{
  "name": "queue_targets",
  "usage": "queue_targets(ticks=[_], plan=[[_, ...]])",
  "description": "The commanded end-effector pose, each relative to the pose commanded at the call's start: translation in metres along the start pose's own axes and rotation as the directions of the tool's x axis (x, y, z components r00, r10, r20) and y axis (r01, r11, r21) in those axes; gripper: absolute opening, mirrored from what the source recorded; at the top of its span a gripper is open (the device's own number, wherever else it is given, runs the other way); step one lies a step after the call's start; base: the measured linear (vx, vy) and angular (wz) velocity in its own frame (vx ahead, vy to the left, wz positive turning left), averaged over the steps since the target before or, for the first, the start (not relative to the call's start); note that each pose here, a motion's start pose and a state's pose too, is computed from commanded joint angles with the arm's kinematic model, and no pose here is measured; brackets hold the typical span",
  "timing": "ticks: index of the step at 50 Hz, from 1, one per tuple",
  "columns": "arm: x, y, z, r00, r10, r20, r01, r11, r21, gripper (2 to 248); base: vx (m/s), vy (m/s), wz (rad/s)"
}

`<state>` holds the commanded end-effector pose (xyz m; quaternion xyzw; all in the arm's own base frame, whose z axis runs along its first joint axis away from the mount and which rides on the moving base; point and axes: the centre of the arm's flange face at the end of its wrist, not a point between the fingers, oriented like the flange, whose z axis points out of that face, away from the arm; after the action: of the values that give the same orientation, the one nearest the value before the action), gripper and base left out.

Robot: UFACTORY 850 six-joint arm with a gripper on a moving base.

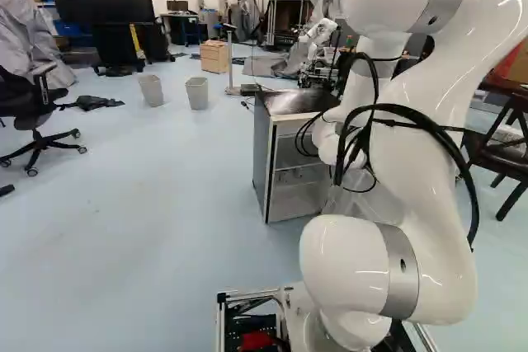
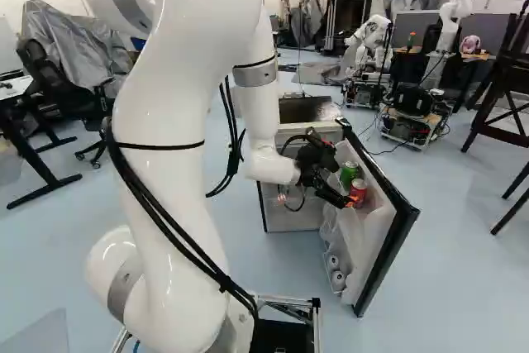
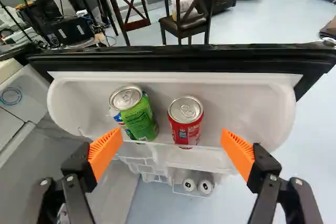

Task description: Grab a drink from the fridge

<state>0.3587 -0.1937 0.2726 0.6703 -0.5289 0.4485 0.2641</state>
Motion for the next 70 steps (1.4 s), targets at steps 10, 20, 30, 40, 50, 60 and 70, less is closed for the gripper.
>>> queue_targets(ticks=[10, 20, 30, 40, 50, 60, 70], plan=[[0.010, 0.008, 0.006, 1.000, 0.024, -0.012, -0.024, 0.999, -0.023, 247, 0.000, 0.000, 0.000], [0.018, 0.017, 0.018, 0.999, 0.045, -0.021, -0.046, 0.997, -0.057, 247, 0.000, 0.000, 0.000], [0.020, 0.021, 0.022, 0.998, 0.052, -0.025, -0.053, 0.996, -0.069, 247, 0.000, 0.000, 0.000], [0.020, 0.021, 0.022, 0.998, 0.052, -0.025, -0.054, 0.996, -0.070, 247, 0.000, 0.000, 0.000], [0.019, 0.020, 0.020, 0.998, 0.050, -0.023, -0.051, 0.997, -0.066, 247, 0.000, 0.000, 0.000], [0.018, 0.018, 0.017, 0.999, 0.044, -0.021, -0.045, 0.997, -0.057, 247, 0.000, 0.000, 0.000], [0.014, 0.017, 0.019, 0.999, 0.039, -0.016, -0.039, 0.997, -0.059, 247, 0.000, 0.000, 0.000]])
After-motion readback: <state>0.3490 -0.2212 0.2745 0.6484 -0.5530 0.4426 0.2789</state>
